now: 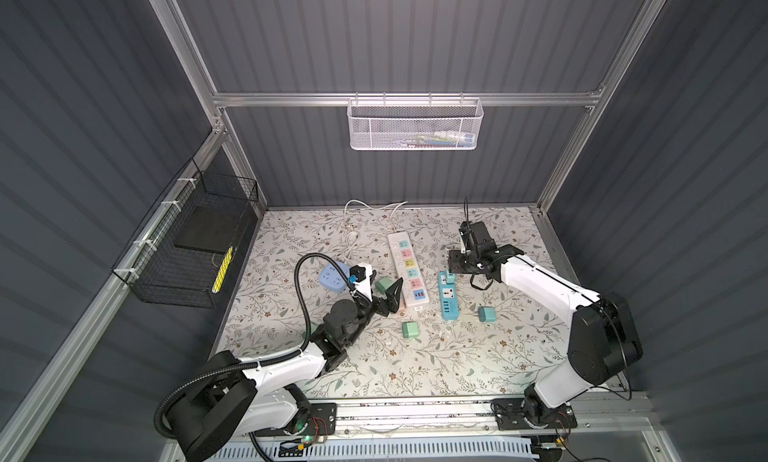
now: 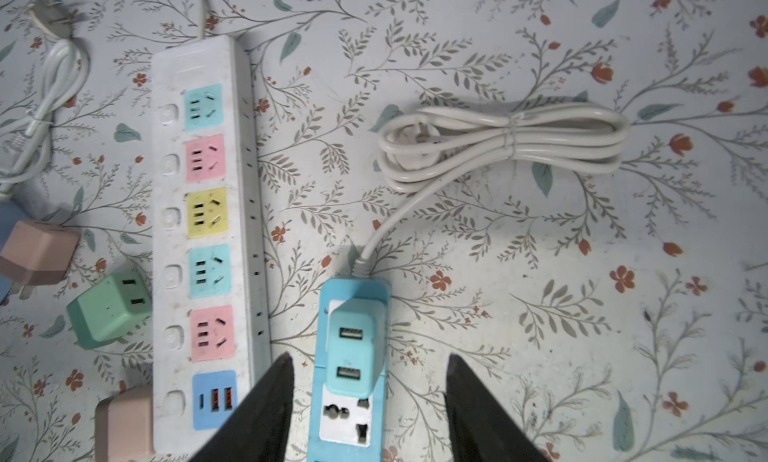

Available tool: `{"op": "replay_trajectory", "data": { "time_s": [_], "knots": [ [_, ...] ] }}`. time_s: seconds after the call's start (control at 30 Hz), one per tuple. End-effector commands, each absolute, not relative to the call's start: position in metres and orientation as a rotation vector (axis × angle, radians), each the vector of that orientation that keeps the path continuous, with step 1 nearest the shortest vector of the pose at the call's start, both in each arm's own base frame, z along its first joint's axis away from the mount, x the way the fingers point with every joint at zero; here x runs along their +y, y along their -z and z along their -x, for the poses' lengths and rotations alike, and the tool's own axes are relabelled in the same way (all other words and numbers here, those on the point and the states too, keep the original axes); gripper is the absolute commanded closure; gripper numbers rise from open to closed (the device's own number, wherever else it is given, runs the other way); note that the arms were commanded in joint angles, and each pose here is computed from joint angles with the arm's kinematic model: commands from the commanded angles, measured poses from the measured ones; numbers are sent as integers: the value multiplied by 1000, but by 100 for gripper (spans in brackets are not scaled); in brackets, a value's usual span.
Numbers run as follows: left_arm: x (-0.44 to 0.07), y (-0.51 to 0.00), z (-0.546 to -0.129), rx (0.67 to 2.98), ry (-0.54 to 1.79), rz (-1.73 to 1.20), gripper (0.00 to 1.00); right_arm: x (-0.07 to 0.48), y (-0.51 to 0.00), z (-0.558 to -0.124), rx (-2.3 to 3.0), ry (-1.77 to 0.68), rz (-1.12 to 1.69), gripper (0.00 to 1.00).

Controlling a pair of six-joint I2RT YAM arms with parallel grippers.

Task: Insert the plug
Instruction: 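Lower the charger with the right gripper into the socket nearest the cord, then open the right gripper and release the plugged-in charger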

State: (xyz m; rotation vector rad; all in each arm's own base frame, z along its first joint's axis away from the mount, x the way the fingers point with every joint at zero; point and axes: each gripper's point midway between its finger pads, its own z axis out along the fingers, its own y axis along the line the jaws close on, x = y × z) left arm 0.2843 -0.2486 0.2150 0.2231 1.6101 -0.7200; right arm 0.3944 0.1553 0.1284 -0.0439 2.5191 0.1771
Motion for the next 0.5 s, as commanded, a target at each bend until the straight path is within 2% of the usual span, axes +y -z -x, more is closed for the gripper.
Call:
{"op": "replay_trajectory", "data": {
  "time_s": [0.0, 0.47],
  "knots": [
    [-251, -228, -287, 1597, 736, -215, 10, 157, -115, -393, 2583, -193, 82, 42],
    [-257, -230, -289, 1597, 760, -218, 10, 138, -77, -384, 2646, -148, -2, 47]
  ]
}}
